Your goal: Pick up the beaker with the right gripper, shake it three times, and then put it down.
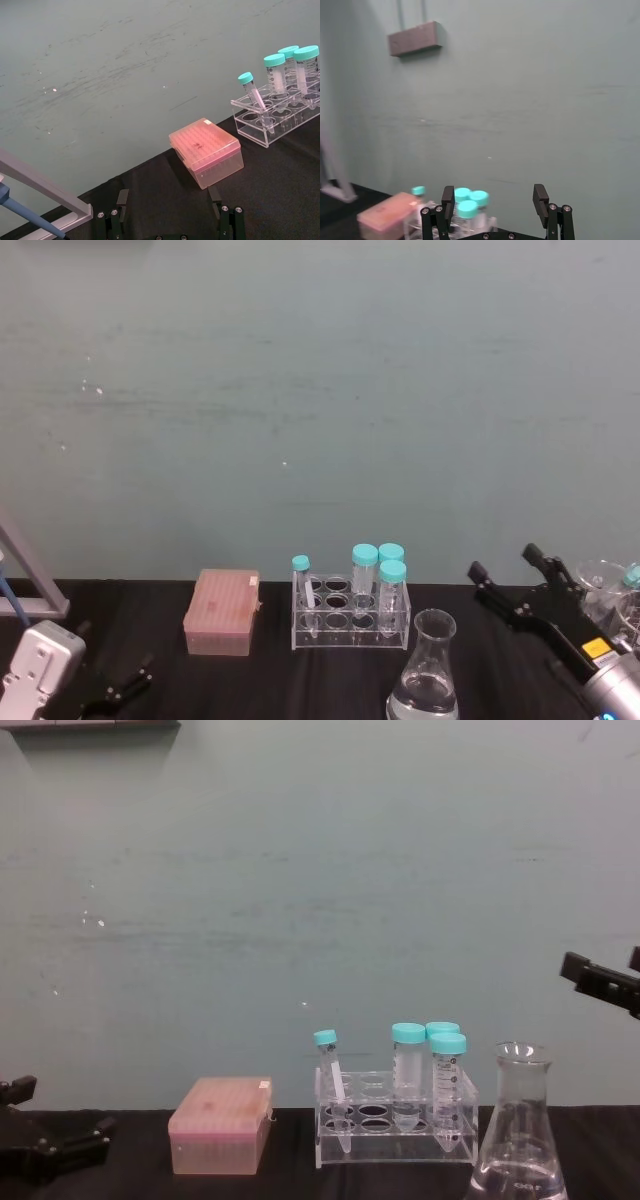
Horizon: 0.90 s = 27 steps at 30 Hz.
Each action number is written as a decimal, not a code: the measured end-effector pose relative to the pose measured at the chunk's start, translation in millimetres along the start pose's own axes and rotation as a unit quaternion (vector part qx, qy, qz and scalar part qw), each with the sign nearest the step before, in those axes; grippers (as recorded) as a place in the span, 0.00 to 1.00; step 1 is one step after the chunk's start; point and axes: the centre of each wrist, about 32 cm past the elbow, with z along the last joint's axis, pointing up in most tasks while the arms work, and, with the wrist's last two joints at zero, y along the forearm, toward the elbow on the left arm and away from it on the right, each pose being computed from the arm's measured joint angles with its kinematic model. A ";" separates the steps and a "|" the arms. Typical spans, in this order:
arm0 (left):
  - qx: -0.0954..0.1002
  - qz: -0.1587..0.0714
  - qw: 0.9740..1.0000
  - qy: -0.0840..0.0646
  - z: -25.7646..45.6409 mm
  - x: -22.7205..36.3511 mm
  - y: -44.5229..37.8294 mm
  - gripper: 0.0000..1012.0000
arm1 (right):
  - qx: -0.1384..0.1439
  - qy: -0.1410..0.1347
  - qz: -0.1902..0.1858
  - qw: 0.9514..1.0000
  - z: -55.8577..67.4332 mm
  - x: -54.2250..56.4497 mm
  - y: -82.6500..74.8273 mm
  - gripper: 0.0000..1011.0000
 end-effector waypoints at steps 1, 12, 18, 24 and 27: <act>0.000 0.000 1.000 0.000 0.0 0.0 0.0 0.99 | -0.001 -0.002 -0.006 1.000 -0.3 0.4 -0.7 0.99; 0.000 0.000 1.000 0.000 0.0 0.0 0.0 0.99 | -0.070 -0.021 -0.094 0.993 -9.3 4.8 -15.9 0.99; 0.000 0.000 1.000 0.000 0.0 0.0 0.0 0.99 | -0.098 -0.006 -0.126 0.987 -13.7 3.1 -21.2 0.99; 0.000 0.000 1.000 0.000 0.0 0.0 0.0 0.99 | -0.099 -0.002 -0.127 0.987 -14.3 2.5 -21.9 0.99; 0.000 0.000 1.000 0.000 0.0 0.0 0.0 0.99 | -0.099 -0.003 -0.127 0.987 -14.1 2.5 -21.6 0.99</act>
